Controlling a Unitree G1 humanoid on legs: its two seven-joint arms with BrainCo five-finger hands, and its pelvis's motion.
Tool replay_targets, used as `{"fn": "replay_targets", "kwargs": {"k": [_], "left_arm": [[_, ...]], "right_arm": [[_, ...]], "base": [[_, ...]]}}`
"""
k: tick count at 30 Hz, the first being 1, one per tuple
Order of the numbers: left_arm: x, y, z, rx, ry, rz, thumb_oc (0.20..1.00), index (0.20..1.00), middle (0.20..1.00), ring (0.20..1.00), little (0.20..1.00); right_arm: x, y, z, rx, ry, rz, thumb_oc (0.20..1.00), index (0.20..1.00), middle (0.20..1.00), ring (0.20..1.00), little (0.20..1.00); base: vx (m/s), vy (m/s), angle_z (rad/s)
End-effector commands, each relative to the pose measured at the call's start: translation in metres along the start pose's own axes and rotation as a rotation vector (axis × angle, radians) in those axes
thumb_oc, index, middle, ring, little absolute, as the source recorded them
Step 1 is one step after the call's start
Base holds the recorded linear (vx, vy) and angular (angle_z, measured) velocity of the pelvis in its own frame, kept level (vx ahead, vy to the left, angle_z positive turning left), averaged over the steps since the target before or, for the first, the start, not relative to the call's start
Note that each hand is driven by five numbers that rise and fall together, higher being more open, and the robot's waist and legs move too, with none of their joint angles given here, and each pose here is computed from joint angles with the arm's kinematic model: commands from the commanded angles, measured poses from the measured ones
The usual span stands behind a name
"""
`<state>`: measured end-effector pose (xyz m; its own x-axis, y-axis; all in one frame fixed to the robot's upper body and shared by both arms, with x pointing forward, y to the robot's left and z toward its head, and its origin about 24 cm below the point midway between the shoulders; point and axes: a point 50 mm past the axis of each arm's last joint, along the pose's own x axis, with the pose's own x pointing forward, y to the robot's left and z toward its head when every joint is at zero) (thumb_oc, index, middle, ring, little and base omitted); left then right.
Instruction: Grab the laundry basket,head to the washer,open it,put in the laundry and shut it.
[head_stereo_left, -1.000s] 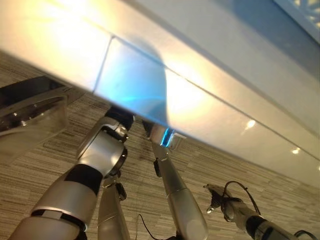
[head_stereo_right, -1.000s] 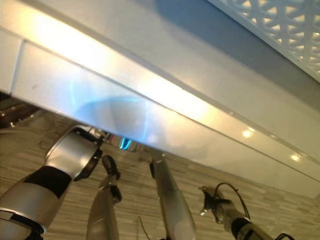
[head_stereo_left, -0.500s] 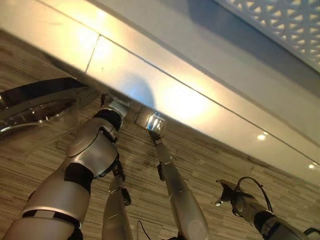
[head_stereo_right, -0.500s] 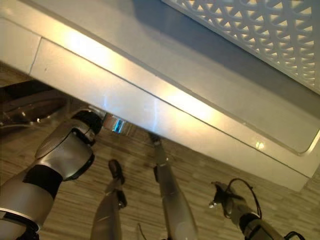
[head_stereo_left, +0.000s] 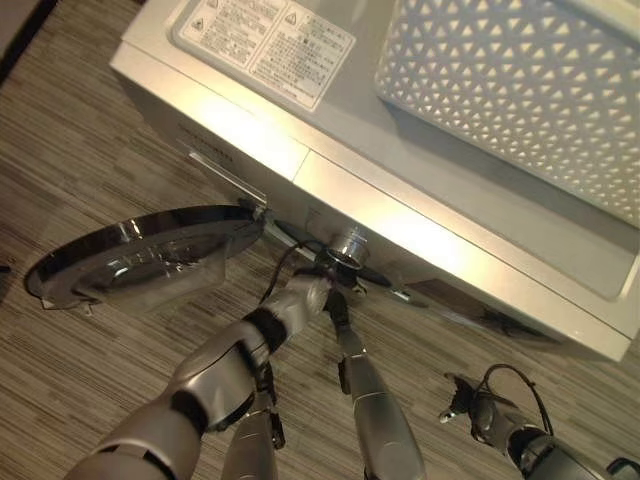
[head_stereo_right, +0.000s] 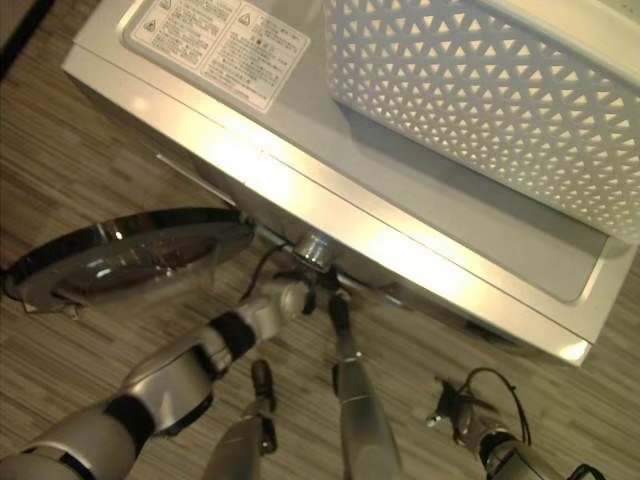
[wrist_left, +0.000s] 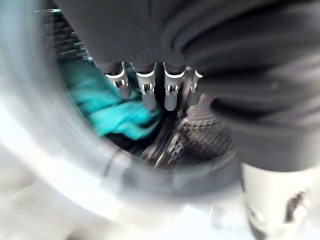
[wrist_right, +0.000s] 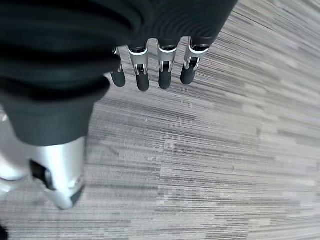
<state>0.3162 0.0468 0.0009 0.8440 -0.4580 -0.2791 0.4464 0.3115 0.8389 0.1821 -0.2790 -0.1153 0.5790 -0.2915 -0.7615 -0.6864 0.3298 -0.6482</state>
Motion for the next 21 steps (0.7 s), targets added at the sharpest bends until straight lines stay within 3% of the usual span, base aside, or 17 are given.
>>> {"fn": "replay_targets", "kwargs": {"k": [1,4,7,8,13,18,21], "left_arm": [[0.007,0.017,0.019,-0.087,-0.090,0.037,1.000,1.000,1.000,1.000,1.000],[-0.027,-0.048,-0.033,-0.181,0.116,-0.119,1.000,1.000,1.000,1.000,1.000],[-0.027,-0.048,-0.034,-0.181,0.116,-0.119,1.000,1.000,1.000,1.000,1.000],[-0.045,-0.067,-0.060,-0.222,0.235,-0.160,1.000,1.000,1.000,1.000,1.000],[-0.071,-0.085,-0.088,-0.324,0.379,-0.163,1.000,1.000,1.000,1.000,1.000],[-0.083,-0.088,-0.095,-0.396,0.393,-0.154,1.000,1.000,1.000,1.000,1.000],[-0.101,-0.103,-0.104,-0.477,0.453,-0.168,1.000,1.000,1.000,1.000,1.000]], "right_arm": [[-0.011,0.036,-0.030,0.055,0.117,0.099,1.000,1.000,1.000,1.000,1.000],[-0.018,0.057,-0.038,0.200,0.174,0.143,1.000,1.000,1.000,1.000,1.000],[-0.018,0.057,-0.038,0.201,0.174,0.143,1.000,1.000,1.000,1.000,1.000],[-0.018,0.066,-0.028,0.253,0.155,0.174,1.000,1.000,1.000,1.000,1.000],[-0.026,0.096,-0.006,0.340,0.110,0.266,1.000,1.000,1.000,1.000,1.000],[-0.026,0.094,-0.010,0.352,0.122,0.273,1.000,1.000,1.000,1.000,1.000],[-0.024,0.094,0.022,0.355,0.006,0.297,1.000,1.000,1.000,1.000,1.000]], "base": [[0.00,0.175,0.06],[-0.02,0.247,0.22],[-0.03,0.105,0.04],[-0.10,0.213,-0.17],[-0.10,0.129,-0.66],[-0.07,-0.029,-0.43],[-0.16,-0.147,-0.18]]}}
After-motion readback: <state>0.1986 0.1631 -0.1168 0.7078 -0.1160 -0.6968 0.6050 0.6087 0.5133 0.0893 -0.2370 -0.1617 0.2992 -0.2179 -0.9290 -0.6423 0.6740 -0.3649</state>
